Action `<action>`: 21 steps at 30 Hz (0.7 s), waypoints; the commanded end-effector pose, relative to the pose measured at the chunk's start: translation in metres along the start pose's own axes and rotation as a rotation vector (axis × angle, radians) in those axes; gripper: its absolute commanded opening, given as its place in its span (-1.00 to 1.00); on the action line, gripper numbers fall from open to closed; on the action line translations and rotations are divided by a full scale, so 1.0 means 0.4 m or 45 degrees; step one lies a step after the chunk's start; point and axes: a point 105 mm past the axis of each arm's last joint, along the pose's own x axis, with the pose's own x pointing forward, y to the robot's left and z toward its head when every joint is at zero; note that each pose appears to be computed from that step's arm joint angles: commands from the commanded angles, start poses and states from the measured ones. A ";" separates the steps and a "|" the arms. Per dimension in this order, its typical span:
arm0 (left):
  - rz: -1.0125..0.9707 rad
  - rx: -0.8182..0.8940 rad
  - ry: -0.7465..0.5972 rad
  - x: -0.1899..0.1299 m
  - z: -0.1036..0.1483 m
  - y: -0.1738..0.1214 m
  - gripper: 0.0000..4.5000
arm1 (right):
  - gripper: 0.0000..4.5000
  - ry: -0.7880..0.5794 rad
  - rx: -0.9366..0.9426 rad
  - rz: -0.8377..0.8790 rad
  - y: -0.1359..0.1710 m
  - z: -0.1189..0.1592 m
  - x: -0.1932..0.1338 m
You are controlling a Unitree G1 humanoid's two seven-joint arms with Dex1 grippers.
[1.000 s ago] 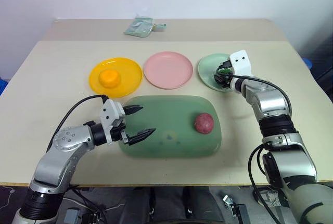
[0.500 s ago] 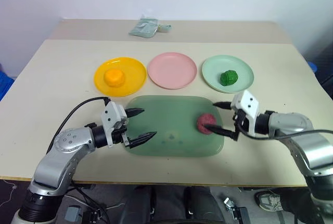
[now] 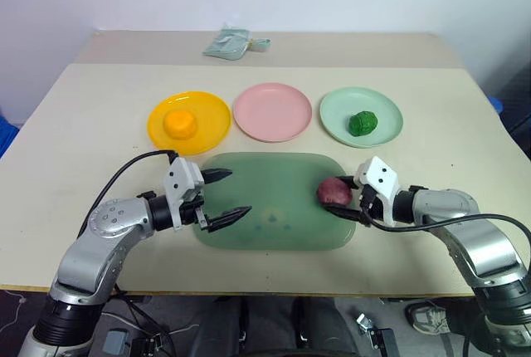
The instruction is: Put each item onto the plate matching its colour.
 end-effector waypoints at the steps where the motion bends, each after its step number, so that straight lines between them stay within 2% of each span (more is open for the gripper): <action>1: 0.156 0.038 -0.032 -0.035 0.018 0.039 1.00 | 0.13 -0.221 -0.076 -0.124 -0.053 0.121 0.044; 6: 0.472 0.010 -0.101 -0.097 0.013 0.115 1.00 | 0.13 -0.288 0.067 -0.449 -0.168 0.210 0.214; 9: 0.601 -0.025 -0.137 -0.120 0.001 0.139 1.00 | 0.13 -0.272 0.081 -0.483 -0.184 0.229 0.296; 13: 0.619 -0.025 -0.139 -0.124 -0.004 0.120 1.00 | 0.13 -0.256 0.119 -0.513 -0.203 0.232 0.348; 15: 0.630 -0.028 -0.143 -0.126 -0.004 0.112 1.00 | 0.58 -0.259 0.127 -0.514 -0.211 0.231 0.353; 17: 0.640 -0.033 -0.147 -0.127 -0.003 0.106 1.00 | 0.90 -0.289 0.122 -0.512 -0.215 0.236 0.347; 18: 0.646 -0.037 -0.150 -0.129 -0.003 0.104 1.00 | 0.99 -0.319 0.098 -0.504 -0.213 0.242 0.338; 21: 0.656 -0.043 -0.150 -0.128 -0.006 0.102 1.00 | 0.99 -0.378 -0.014 -0.468 -0.203 0.243 0.303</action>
